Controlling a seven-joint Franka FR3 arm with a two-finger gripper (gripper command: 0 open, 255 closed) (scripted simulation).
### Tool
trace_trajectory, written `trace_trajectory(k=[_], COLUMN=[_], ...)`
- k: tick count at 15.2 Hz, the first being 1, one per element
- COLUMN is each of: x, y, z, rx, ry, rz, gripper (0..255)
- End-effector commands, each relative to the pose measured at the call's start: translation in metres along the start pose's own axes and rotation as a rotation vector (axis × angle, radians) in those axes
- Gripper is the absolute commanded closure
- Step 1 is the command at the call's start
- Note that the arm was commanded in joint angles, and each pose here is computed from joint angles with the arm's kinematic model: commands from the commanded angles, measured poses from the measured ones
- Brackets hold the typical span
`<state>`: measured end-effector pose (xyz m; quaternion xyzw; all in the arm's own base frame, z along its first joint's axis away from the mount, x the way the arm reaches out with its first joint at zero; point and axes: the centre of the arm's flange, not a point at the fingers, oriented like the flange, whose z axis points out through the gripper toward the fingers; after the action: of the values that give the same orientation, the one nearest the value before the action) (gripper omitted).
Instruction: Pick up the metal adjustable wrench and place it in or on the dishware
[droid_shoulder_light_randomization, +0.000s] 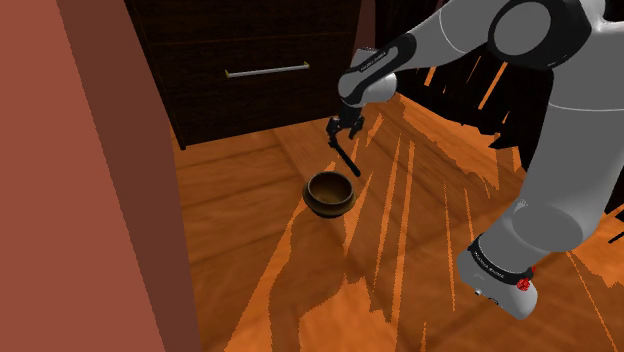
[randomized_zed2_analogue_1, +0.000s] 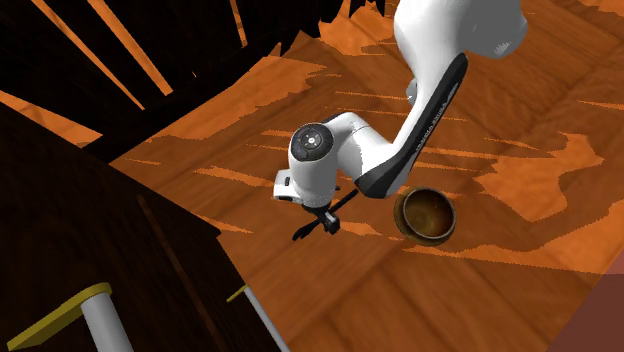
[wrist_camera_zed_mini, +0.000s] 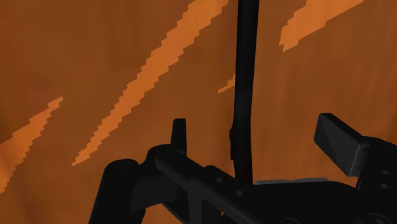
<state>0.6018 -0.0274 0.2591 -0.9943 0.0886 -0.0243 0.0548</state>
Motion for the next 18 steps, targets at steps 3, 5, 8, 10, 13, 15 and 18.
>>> trace_trajectory(k=[3, 5, 8, 10, 13, 15, 18], x=[0.003, 0.003, 0.003, 0.003, 0.003, 0.003, 0.003], y=[-0.002, -0.002, -0.002, -0.002, -0.002, -0.002, -0.002], z=[0.022, 0.036, 0.036, 0.036, 0.036, 0.036, 0.036], rx=[0.000, 0.000, 0.000, 0.000, 0.000, 0.000, 0.000], ry=[0.000, 0.000, 0.000, 0.000, 0.000, 0.000, 0.000], rz=[0.000, 0.000, 0.000, 0.000, 0.000, 0.000, 0.000], gripper=[0, 0, 0, 0, 0, 255, 255])
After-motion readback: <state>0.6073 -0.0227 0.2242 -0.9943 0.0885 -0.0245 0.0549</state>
